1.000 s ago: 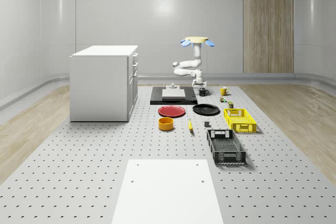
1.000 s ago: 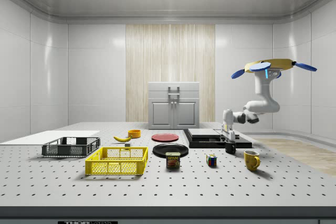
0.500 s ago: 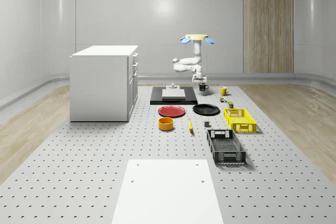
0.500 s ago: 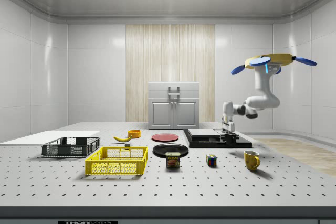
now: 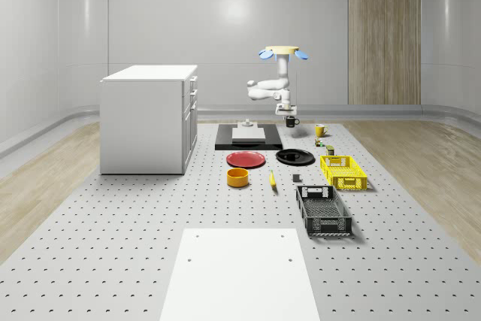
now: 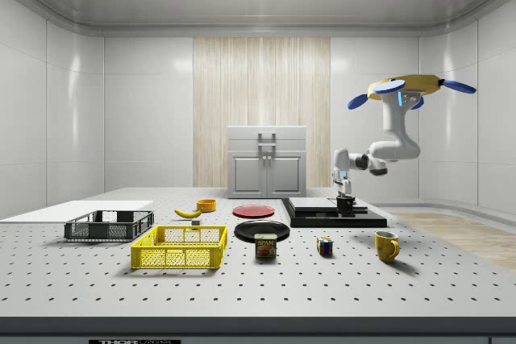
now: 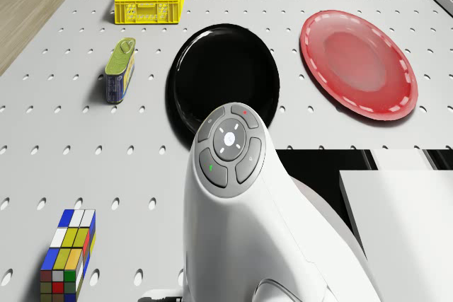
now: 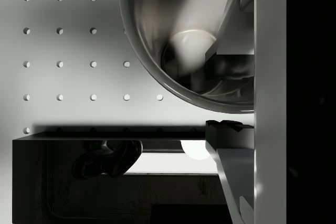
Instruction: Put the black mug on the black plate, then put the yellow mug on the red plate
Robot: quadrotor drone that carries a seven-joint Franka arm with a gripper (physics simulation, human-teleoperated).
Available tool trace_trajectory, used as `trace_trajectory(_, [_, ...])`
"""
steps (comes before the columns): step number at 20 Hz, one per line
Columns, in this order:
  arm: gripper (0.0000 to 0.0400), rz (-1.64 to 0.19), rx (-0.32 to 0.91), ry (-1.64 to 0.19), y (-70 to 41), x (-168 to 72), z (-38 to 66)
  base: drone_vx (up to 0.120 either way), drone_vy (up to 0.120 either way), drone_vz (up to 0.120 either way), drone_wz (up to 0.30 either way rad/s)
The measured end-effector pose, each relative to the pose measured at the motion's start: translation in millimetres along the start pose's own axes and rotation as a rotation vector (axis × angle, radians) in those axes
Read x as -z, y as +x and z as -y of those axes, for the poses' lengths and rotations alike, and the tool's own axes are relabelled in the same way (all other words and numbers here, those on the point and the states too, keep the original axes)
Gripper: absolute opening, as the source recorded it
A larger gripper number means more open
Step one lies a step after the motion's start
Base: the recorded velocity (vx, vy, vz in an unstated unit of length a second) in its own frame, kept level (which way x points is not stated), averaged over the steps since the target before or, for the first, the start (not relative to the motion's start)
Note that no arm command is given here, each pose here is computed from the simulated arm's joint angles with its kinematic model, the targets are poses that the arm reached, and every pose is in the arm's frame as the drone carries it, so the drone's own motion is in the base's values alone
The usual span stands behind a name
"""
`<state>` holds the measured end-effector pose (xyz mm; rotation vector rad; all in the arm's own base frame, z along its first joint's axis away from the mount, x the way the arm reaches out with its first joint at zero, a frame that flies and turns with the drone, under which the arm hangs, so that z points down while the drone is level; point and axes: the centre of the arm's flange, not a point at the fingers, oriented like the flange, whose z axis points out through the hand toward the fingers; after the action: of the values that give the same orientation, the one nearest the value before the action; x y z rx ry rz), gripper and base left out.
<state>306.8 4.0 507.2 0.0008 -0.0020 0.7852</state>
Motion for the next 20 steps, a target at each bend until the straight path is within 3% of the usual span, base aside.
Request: trace_trajectory(20, [0.011,0.0,0.0,0.0,0.0,0.5,0.0,0.12,0.0,0.0,0.0])
